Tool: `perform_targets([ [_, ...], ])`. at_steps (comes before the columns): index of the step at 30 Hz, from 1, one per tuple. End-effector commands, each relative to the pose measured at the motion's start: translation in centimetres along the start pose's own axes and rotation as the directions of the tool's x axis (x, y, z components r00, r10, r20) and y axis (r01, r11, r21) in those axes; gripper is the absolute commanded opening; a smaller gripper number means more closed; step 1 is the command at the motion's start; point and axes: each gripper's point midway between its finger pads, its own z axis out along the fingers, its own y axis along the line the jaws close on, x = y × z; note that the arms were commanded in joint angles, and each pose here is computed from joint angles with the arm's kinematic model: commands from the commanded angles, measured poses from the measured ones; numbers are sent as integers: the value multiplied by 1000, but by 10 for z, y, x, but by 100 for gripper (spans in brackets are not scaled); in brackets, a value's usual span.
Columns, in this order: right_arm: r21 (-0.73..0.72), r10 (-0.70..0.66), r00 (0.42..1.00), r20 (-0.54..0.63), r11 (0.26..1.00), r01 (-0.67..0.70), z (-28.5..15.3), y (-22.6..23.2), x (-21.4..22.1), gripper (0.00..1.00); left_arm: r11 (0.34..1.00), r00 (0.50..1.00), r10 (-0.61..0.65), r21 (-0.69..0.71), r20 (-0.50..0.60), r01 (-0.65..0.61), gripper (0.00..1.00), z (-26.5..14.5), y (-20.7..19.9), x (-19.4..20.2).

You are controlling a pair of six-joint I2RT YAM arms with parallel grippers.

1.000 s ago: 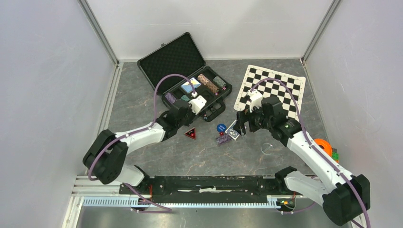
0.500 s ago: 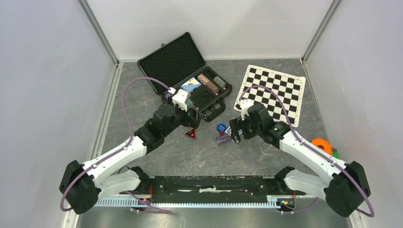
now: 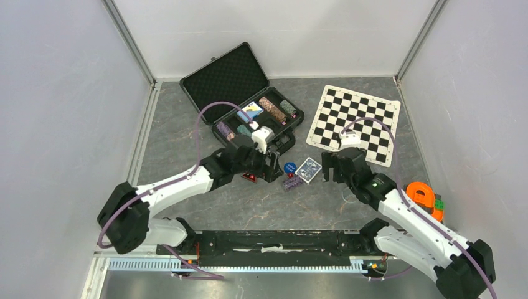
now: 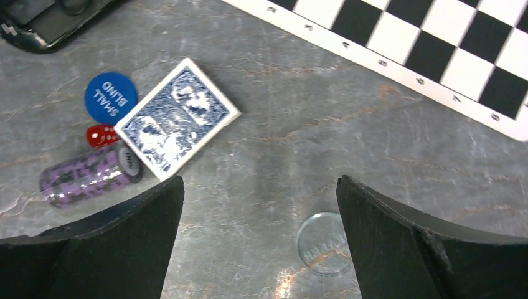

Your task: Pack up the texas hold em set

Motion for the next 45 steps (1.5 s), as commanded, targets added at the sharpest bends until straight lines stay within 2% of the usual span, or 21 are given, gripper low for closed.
perform_targets([
  [1,99,70,996,55,992,-75,-5,-21,-2,98,988,988,147,45,-34,-146,89,8,-27,-4],
  [6,50,113,983,142,991,-121,-22,-21,-14,98,919,914,394,16,-98,-394,84,28,-38,9],
  [9,-19,132,975,181,991,-131,-28,-14,-17,98,894,888,448,51,-104,-446,83,37,-44,11],
  [14,-6,139,972,188,990,-140,-33,-19,-16,98,873,856,488,111,-170,-475,76,56,-52,21],
  [19,7,192,942,276,979,-202,-44,-30,-26,98,852,821,523,139,-228,-504,72,76,-56,39],
  [26,-6,233,916,328,969,-245,-53,-35,-31,98,851,792,521,120,-320,-511,67,90,-44,57],
  [31,-9,235,925,300,970,-243,-46,-32,-22,98,861,780,504,136,-372,-491,54,90,-42,69],
  [35,-25,241,925,292,969,-245,-44,-28,-21,98,860,755,504,164,-419,-483,37,88,-41,79],
  [37,-28,244,925,292,969,-247,-43,-28,-20,98,866,756,497,178,-426,-468,27,84,-46,78],
  [39,-29,246,924,293,968,-249,-43,-28,-21,98,876,774,481,191,-412,-443,22,78,-54,70],
  [42,-31,245,924,292,969,-247,-44,-27,-21,98,897,825,442,182,-353,-403,20,68,-66,45],
  [45,-32,239,926,294,970,-241,-44,-27,-22,98,937,896,346,144,-277,-318,18,56,-68,12],
])
